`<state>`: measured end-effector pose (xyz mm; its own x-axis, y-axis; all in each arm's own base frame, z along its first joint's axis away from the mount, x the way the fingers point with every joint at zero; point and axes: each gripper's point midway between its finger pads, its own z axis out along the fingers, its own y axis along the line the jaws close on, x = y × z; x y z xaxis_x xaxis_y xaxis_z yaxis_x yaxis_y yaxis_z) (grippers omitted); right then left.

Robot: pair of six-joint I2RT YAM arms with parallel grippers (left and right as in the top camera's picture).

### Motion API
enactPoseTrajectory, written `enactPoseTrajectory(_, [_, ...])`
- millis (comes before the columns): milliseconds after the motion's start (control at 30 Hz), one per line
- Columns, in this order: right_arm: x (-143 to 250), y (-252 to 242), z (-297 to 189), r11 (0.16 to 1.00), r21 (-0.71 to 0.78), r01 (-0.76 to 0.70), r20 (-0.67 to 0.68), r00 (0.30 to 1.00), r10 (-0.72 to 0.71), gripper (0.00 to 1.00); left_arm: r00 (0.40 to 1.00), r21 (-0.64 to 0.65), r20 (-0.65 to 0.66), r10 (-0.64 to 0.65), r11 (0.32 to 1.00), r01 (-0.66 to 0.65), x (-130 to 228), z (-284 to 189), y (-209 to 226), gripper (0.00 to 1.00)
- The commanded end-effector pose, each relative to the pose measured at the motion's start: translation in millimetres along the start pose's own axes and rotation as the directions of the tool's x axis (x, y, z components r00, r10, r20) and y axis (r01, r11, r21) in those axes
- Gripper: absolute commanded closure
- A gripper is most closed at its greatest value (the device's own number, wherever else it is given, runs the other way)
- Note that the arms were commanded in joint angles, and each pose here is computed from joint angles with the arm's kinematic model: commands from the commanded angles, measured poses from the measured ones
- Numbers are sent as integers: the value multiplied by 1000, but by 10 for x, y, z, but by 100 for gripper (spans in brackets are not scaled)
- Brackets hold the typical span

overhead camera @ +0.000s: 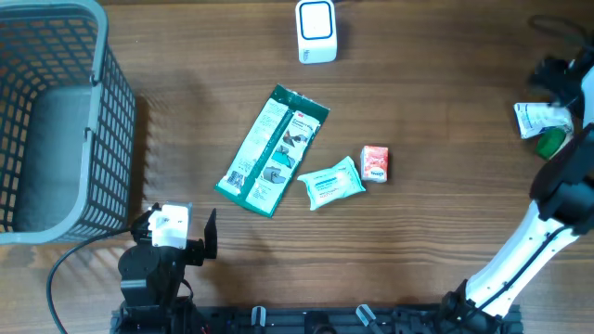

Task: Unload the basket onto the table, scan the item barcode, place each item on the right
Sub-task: 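Swing white packet under scanner with right gripper, place beside jar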

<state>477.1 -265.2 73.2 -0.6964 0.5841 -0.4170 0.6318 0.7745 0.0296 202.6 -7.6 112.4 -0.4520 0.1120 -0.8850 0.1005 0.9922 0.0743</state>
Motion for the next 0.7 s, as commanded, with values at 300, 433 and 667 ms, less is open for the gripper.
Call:
enactPoseTrajectory(300, [1683, 2162, -1720, 922, -364, 130, -294, 923, -246, 0, 1000, 16, 9, 13, 1000, -13, -12, -1, -29, 0])
enactPoseTrajectory(433, [2429, 2289, -1687, 933, -314, 177, -435, 846, -307, 2, 1000, 16, 9, 13, 1000, -13, -12, -1, -29, 0])
enactPoseTrajectory(667, [3063, 2521, -1452, 536, -346, 771, -179, 506, -844, 25, 1000, 16, 9, 13, 1000, -13, -12, -1, -29, 0])
